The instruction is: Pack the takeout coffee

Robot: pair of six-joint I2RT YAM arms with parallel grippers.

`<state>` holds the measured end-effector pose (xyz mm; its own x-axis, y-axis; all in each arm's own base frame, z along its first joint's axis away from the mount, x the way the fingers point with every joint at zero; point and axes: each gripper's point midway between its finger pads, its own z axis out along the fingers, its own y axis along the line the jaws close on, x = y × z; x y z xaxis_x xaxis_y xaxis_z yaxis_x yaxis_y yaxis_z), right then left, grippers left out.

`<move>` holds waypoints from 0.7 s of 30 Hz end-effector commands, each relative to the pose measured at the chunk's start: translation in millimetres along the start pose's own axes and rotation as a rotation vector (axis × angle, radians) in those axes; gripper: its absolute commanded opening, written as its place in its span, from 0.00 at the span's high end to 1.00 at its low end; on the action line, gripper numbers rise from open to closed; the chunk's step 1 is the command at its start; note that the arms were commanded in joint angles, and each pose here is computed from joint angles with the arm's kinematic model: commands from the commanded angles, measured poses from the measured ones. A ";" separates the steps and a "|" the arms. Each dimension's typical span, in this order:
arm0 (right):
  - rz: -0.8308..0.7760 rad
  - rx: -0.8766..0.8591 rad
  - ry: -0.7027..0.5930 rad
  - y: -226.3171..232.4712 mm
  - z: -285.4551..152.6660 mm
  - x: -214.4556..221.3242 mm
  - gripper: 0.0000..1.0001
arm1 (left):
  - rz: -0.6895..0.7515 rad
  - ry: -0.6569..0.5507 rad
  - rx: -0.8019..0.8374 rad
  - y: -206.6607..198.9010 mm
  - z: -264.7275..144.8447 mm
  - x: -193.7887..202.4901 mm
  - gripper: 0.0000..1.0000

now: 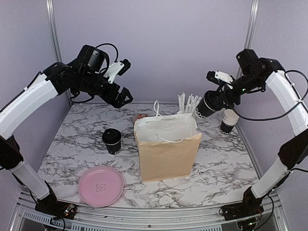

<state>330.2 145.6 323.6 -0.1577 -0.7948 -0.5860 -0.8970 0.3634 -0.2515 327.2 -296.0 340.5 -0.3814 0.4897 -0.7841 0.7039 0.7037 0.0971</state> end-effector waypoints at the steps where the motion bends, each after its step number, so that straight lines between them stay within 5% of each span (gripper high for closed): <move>1: -0.030 0.099 -0.150 -14.5 -37.6 -43.9 0.52 | -0.008 -0.075 -0.083 17.5 -6.8 -27.4 0.01; 12: -0.173 0.218 -0.473 -24.8 -113.0 -132.4 0.52 | -0.033 -0.151 -0.144 28.4 -49.9 -34.8 0.01; 21: -0.294 -0.009 -0.677 38.6 -129.7 -172.1 0.52 | -0.044 -0.097 -0.140 26.4 -37.8 -14.2 0.01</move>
<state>303.5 209.2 497.3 0.2890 -0.4886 -0.8233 -0.8360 0.2902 -0.4657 327.5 -269.1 377.9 -0.3377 0.4255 -0.8396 0.6143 0.7755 0.1460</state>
